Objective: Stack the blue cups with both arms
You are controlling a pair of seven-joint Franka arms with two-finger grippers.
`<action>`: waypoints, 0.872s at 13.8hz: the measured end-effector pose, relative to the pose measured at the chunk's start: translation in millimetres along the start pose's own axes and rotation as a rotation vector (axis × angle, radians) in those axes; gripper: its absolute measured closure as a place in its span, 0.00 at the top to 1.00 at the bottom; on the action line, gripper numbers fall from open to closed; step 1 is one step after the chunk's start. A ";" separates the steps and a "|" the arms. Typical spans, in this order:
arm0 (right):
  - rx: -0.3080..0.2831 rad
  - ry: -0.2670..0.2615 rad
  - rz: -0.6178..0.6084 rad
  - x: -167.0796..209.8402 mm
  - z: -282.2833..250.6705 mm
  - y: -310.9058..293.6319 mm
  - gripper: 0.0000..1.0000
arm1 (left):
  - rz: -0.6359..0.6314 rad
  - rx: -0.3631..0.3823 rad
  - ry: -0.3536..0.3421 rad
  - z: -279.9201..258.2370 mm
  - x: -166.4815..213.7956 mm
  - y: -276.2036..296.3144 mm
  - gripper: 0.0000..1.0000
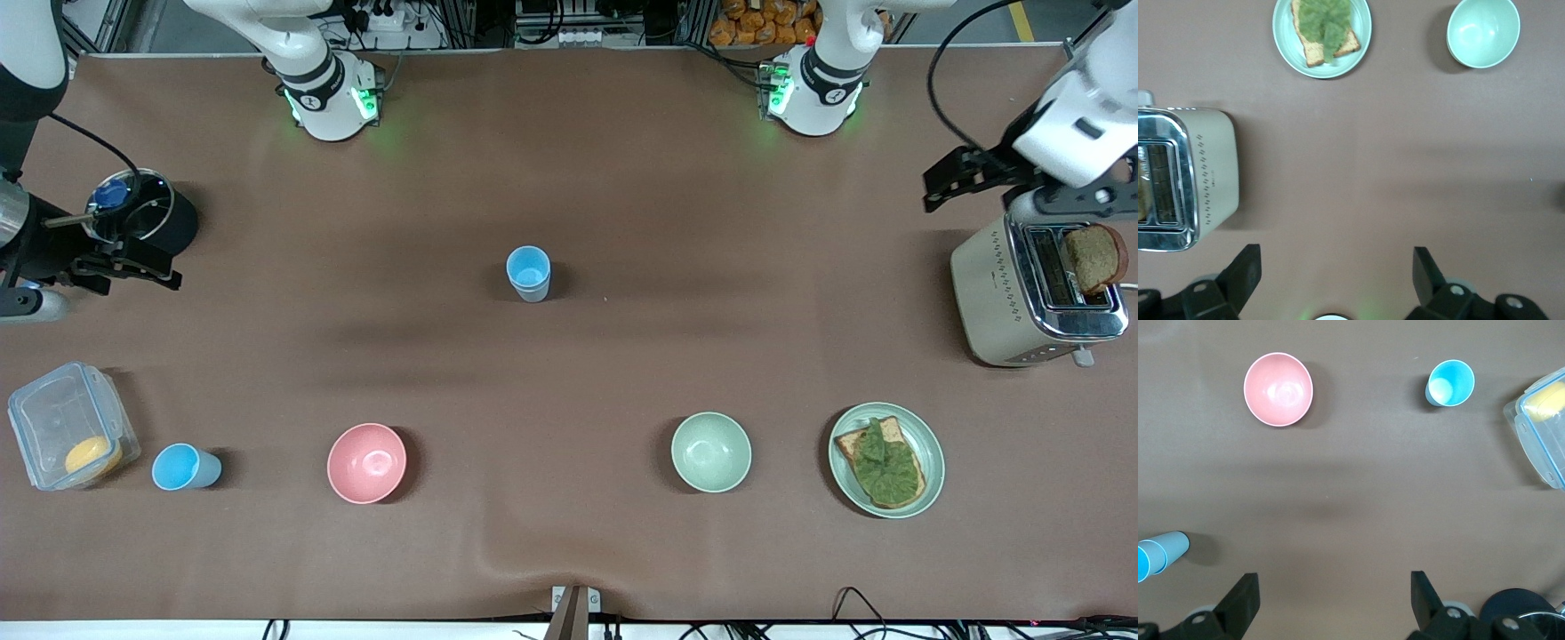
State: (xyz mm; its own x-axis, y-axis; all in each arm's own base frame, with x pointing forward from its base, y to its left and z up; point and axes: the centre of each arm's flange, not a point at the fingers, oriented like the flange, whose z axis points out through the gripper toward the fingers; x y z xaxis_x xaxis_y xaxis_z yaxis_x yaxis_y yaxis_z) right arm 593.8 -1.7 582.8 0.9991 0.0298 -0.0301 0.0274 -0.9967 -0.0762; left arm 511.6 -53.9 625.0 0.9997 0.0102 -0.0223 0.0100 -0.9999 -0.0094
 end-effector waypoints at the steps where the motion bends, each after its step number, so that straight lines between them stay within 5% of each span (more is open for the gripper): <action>1: 0.000 0.001 0.000 -0.2 -0.3 -0.1 1.00 | -0.002 0.000 0.008 -7.9 -0.1 -5.2 1.00; 12: 0.000 -0.001 0.008 -6.9 -2.8 4.3 1.00 | -0.003 0.004 -0.008 -33.6 15.8 -5.3 1.00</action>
State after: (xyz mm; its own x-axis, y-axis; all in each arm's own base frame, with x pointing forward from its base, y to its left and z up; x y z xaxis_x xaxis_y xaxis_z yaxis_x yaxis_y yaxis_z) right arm 587.2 -6.5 585.5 0.9993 0.0214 -0.0316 0.0189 -0.9969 -0.0760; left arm 528.1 -48.7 658.3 0.9994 0.0135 -0.0303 0.0131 -0.9998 -0.0130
